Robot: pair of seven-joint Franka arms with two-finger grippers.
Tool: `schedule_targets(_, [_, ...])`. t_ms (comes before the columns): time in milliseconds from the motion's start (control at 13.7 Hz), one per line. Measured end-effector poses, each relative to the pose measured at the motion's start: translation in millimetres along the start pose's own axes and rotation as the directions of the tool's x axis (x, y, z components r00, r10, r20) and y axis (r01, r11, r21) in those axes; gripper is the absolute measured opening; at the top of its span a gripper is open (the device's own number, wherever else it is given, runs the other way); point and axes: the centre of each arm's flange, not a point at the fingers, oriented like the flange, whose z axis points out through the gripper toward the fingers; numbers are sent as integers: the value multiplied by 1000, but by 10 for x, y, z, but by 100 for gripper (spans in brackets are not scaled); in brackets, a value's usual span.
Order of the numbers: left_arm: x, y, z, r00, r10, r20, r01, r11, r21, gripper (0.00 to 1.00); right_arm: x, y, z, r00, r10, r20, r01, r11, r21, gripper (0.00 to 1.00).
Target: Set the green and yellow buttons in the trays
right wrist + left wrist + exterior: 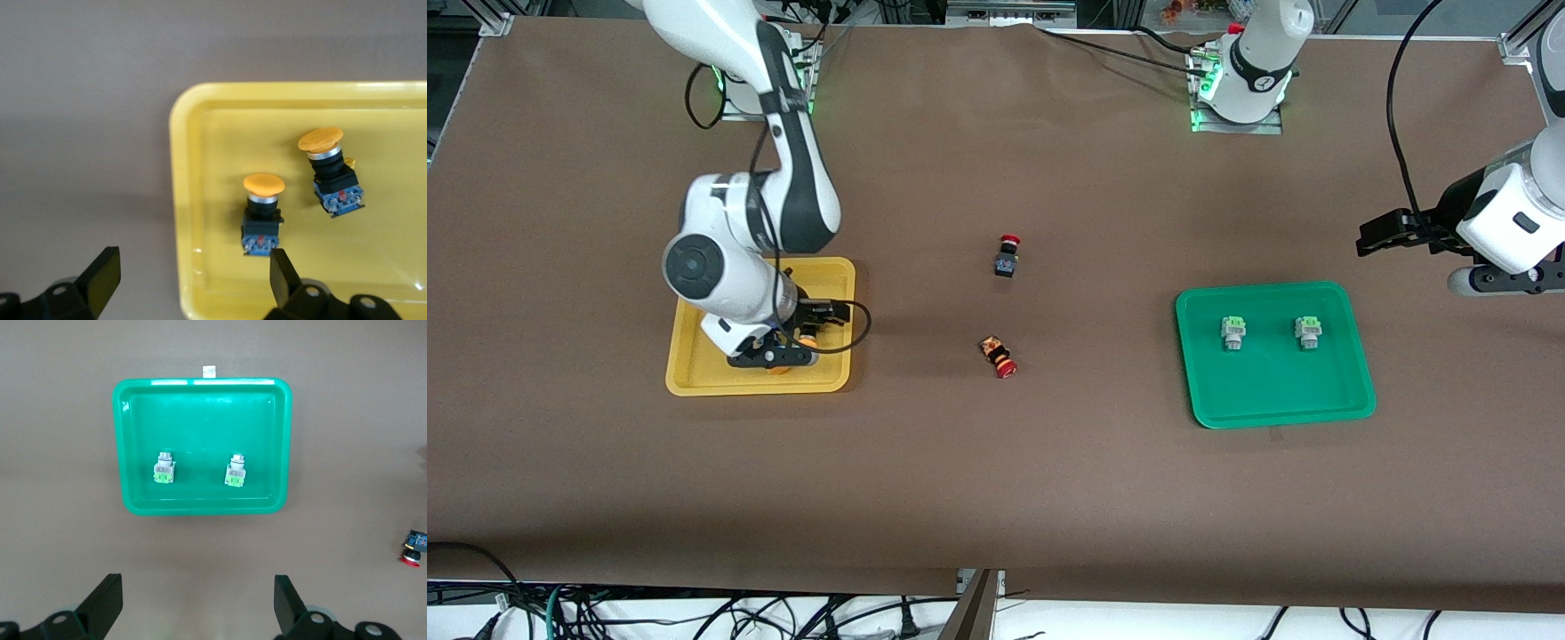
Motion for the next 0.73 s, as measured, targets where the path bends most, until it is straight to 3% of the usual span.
schedule_targets(219, [14,21,-14,1000,3,-7,-3,1000,0,100,-146,113,-729,998,-47,-30,47,999,16,100])
schedule_targets(731, [20,1,-11,1000,0,-7,0,1000,0,100,-368,598,-1563,996,-90,23,90,996,-6,100])
